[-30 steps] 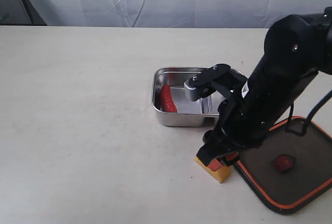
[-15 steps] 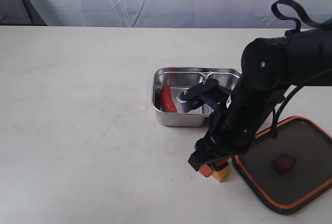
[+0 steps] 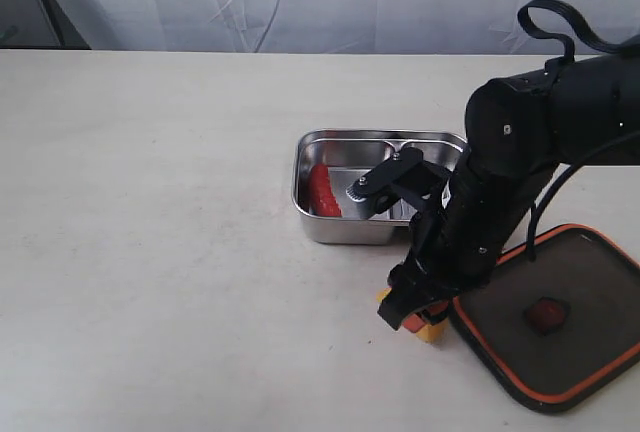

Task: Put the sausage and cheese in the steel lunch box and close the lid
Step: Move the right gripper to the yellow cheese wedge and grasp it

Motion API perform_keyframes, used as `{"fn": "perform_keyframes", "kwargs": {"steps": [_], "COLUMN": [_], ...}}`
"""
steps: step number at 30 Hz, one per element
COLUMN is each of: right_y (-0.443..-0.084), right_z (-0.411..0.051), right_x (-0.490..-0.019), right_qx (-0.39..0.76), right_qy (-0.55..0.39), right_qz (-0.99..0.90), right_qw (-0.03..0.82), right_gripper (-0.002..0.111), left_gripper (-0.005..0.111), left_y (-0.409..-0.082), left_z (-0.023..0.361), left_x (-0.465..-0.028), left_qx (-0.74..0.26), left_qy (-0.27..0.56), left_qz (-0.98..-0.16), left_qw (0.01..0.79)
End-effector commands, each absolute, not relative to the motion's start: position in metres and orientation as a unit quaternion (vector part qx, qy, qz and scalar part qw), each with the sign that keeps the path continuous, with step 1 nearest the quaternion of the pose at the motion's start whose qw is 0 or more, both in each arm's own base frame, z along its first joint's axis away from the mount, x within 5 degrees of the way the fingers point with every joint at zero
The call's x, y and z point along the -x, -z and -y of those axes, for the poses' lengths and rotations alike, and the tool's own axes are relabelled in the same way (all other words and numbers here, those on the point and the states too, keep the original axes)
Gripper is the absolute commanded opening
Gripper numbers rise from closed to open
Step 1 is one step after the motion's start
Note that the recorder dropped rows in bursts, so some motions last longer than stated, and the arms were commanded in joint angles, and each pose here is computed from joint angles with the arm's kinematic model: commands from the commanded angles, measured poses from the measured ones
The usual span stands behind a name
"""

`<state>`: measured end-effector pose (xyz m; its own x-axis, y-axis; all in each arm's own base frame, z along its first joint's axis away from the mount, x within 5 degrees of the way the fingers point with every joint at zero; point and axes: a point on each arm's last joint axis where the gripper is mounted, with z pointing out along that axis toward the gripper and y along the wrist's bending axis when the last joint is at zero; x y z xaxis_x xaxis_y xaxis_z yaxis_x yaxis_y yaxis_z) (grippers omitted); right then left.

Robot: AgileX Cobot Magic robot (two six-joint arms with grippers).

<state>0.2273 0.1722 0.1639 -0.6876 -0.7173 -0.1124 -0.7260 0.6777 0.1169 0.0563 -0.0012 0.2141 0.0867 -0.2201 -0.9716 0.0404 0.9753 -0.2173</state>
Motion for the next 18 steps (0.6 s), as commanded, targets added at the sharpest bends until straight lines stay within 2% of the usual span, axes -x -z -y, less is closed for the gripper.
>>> {"fn": "perform_keyframes", "kwargs": {"steps": [1,18], "right_y": [-0.162,-0.171], "right_z": [-0.171,-0.173], "right_x": [-0.229,-0.239], "right_qx": [0.393,0.416], "right_qy": [-0.073,-0.050], "right_qz": [-0.916,-0.906], "right_qw": [0.032,0.060], "right_gripper": [0.058,0.058], "left_gripper": [0.000,0.000], "left_y": [-0.215,-0.215], "left_z": [0.002,0.002], "left_x": [-0.056,-0.056], "left_qx": [0.064,0.064], "left_qy": [0.091,0.091], "left_qz": [-0.667,-0.667], "left_qw": [0.737,0.737]}}
